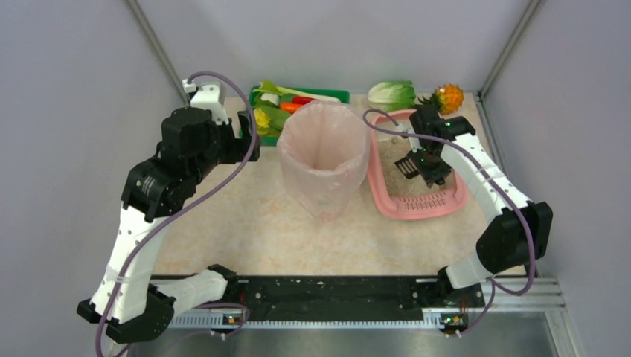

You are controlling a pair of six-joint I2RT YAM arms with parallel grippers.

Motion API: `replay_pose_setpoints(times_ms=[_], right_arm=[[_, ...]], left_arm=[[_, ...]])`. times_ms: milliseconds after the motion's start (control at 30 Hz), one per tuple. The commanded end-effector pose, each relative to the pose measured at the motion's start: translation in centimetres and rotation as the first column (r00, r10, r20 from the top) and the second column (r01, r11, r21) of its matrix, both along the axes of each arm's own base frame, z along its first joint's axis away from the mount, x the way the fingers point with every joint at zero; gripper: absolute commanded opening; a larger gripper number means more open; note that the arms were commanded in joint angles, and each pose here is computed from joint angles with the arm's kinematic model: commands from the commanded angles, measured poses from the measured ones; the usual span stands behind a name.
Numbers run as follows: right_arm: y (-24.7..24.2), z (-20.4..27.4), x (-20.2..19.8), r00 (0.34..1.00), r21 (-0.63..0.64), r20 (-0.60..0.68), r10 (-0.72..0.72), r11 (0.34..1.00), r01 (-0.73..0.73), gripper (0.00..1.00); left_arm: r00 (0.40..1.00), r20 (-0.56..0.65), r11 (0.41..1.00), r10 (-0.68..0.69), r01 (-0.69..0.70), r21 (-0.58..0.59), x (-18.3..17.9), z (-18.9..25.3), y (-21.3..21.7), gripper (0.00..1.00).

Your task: Clean the litter box

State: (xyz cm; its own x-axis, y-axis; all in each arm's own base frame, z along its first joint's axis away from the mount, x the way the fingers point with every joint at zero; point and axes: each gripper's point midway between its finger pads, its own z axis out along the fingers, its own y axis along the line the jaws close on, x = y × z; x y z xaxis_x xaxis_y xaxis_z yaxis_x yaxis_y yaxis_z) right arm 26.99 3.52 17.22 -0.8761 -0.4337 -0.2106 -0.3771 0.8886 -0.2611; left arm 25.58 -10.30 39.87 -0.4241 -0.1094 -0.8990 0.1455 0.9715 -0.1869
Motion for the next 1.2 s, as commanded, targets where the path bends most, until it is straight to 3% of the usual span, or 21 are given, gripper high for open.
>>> replay_pose_setpoints(times_ms=[0,533,800,1167], right_arm=[[-1.4,0.1,-0.7,0.998,-0.035,-0.056,-0.038,0.999,0.036,0.00],[2.0,-5.7,2.7,0.974,0.052,-0.226,0.013,0.999,-0.002,0.00],[3.7,-7.0,6.6,0.984,0.102,-0.176,-0.003,0.995,0.021,0.00],[4.0,-10.1,9.4,0.996,0.111,-0.082,-0.034,0.993,0.043,0.00]], left_arm=[[0.999,0.039,1.000,0.012,-0.013,0.024,0.2,0.5,0.6,0.91],[0.995,0.071,0.997,0.067,-0.069,0.030,1.8,1.4,0.9,0.92],[0.988,0.082,0.988,0.131,-0.137,0.070,2.6,2.5,2.0,0.92],[0.985,0.127,0.980,0.113,-0.131,0.149,3.1,3.4,2.6,0.93]])
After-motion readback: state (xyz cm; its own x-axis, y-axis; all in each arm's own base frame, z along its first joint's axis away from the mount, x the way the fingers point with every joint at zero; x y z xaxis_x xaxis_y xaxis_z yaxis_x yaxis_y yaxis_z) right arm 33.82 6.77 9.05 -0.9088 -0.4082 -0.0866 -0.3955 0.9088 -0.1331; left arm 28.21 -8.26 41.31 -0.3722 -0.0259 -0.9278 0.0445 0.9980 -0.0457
